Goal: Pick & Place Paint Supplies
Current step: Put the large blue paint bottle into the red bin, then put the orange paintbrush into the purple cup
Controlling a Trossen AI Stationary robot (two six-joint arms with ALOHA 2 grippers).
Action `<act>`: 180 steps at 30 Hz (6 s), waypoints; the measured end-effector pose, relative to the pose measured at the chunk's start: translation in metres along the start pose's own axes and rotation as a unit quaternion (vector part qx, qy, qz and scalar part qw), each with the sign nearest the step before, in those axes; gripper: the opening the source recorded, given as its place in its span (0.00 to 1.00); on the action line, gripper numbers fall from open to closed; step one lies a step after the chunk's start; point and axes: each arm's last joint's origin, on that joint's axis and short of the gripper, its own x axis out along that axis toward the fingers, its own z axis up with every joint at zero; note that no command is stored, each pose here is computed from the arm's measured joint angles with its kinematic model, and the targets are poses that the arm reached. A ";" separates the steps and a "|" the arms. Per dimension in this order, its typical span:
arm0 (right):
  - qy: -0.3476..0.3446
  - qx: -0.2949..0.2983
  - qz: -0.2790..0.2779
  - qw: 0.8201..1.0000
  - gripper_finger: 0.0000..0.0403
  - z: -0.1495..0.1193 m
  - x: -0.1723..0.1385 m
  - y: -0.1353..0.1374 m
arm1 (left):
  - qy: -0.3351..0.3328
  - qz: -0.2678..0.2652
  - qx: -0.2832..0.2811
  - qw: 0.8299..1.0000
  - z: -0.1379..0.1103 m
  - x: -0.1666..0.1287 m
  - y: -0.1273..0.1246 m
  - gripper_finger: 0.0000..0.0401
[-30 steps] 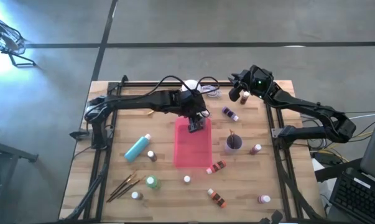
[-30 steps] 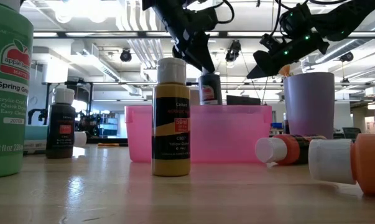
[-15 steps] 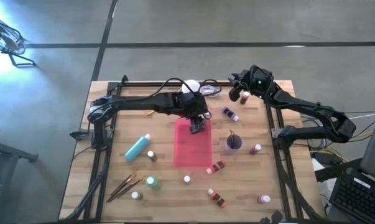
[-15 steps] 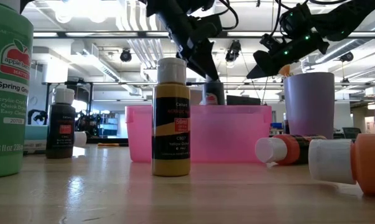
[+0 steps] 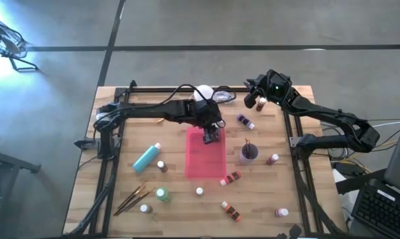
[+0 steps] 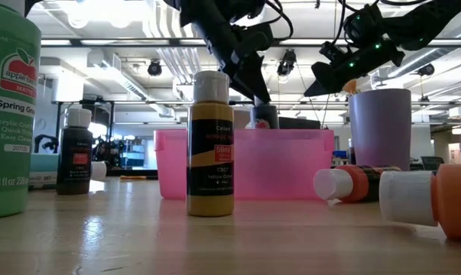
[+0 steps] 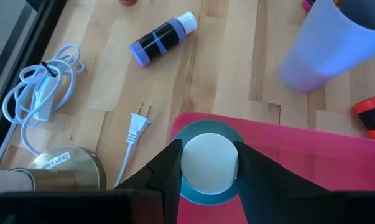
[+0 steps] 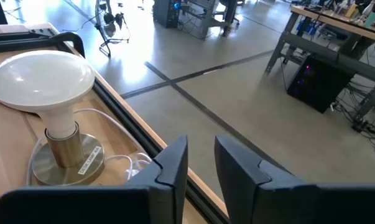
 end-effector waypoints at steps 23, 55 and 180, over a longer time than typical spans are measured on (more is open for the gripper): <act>0.000 0.000 0.000 1.000 0.20 0.000 0.000 0.000 | -0.017 0.001 0.026 1.000 0.000 0.003 0.000 0.47; 0.005 0.000 0.000 1.000 0.32 -0.002 0.000 0.000 | 0.350 0.268 -0.023 0.897 -0.074 -0.079 0.028 0.49; -0.014 -0.012 0.010 1.000 0.27 0.001 0.000 0.001 | 0.117 0.072 -0.290 0.947 -0.194 -0.101 0.096 0.01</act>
